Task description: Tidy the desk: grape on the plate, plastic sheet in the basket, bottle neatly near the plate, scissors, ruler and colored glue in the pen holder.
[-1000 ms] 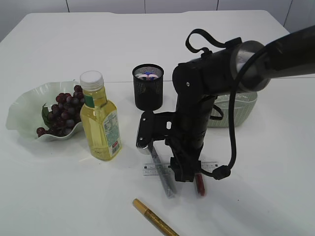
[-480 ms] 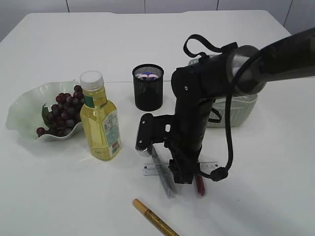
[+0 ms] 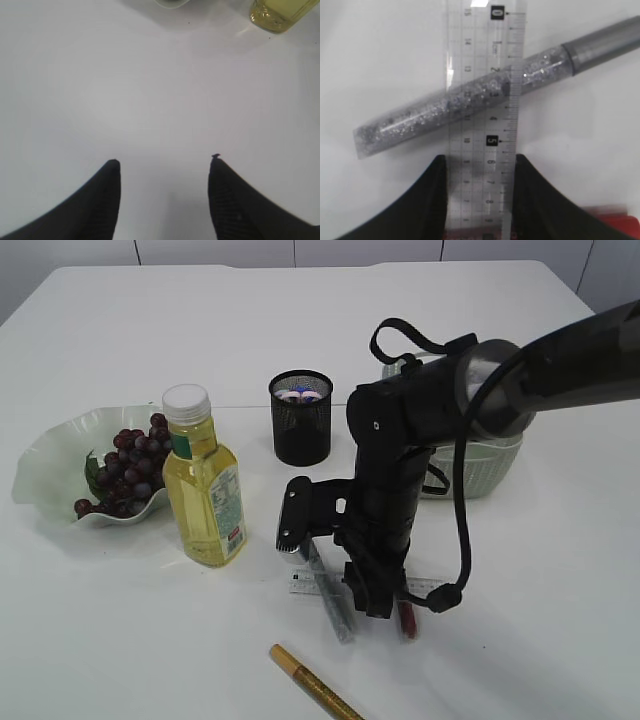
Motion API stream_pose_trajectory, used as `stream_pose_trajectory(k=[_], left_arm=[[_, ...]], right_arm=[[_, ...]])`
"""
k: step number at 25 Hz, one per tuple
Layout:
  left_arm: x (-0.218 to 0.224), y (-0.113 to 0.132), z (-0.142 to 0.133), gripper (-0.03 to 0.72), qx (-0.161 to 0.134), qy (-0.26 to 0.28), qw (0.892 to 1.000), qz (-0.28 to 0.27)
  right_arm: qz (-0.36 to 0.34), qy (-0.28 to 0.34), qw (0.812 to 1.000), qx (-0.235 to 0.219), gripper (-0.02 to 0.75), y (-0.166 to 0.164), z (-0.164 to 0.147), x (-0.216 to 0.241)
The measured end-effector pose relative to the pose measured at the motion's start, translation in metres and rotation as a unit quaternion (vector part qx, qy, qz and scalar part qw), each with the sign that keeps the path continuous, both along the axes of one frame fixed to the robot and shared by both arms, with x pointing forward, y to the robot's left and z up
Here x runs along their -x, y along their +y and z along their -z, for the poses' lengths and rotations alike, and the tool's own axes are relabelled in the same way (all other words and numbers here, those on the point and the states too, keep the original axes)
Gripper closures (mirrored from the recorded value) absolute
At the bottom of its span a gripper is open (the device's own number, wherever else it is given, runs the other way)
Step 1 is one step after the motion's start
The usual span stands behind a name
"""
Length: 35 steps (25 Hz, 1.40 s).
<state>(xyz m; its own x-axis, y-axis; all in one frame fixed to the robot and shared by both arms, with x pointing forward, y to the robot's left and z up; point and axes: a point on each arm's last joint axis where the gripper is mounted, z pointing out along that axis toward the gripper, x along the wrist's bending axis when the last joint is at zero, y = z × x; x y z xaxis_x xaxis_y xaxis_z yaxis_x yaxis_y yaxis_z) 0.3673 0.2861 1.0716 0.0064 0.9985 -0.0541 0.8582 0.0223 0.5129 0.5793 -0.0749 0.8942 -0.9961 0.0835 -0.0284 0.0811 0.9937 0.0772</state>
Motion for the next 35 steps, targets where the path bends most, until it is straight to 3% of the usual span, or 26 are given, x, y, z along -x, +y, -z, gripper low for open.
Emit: stream_pose_trajectory(k=[5, 8, 14, 19, 24, 27, 33, 35], left_arm=[[0.0, 0.002, 0.0, 0.272, -0.012, 0.0, 1.0, 0.002], [0.0, 0.003, 0.0, 0.272, -0.02, 0.001, 1.0, 0.003], [0.001, 0.003, 0.001, 0.272, -0.023, 0.008, 1.0, 0.002], [0.002, 0.004, 0.001, 0.277, -0.024, 0.012, 1.0, 0.002], [0.003, 0.004, 0.002, 0.3, -0.026, 0.021, 0.999, 0.002], [0.003, 0.004, 0.002, 0.307, -0.026, 0.022, 0.999, 0.002], [0.003, 0.004, 0.002, 0.326, -0.026, 0.022, 0.999, 0.002], [0.003, 0.004, 0.002, 0.327, -0.026, 0.022, 0.999, 0.002]], right_arm=[[0.0, -0.004, 1.0, -0.003, 0.47, 0.0, -0.004, 0.0], [0.002, -0.022, 1.0, -0.017, 0.47, 0.0, -0.021, 0.0], [0.058, -0.063, 0.99, -0.109, 0.47, -0.007, -0.076, -0.003], [0.113, -0.087, 0.97, -0.198, 0.47, -0.04, -0.114, -0.018], [0.141, -0.098, 0.931, -0.322, 0.47, -0.063, -0.131, -0.037], [0.146, -0.142, 0.898, -0.389, 0.47, -0.07, -0.143, -0.049], [0.168, -0.24, 0.811, -0.507, 0.47, -0.075, -0.16, -0.076], [0.168, -0.263, 0.794, -0.522, 0.47, -0.074, -0.155, -0.088]])
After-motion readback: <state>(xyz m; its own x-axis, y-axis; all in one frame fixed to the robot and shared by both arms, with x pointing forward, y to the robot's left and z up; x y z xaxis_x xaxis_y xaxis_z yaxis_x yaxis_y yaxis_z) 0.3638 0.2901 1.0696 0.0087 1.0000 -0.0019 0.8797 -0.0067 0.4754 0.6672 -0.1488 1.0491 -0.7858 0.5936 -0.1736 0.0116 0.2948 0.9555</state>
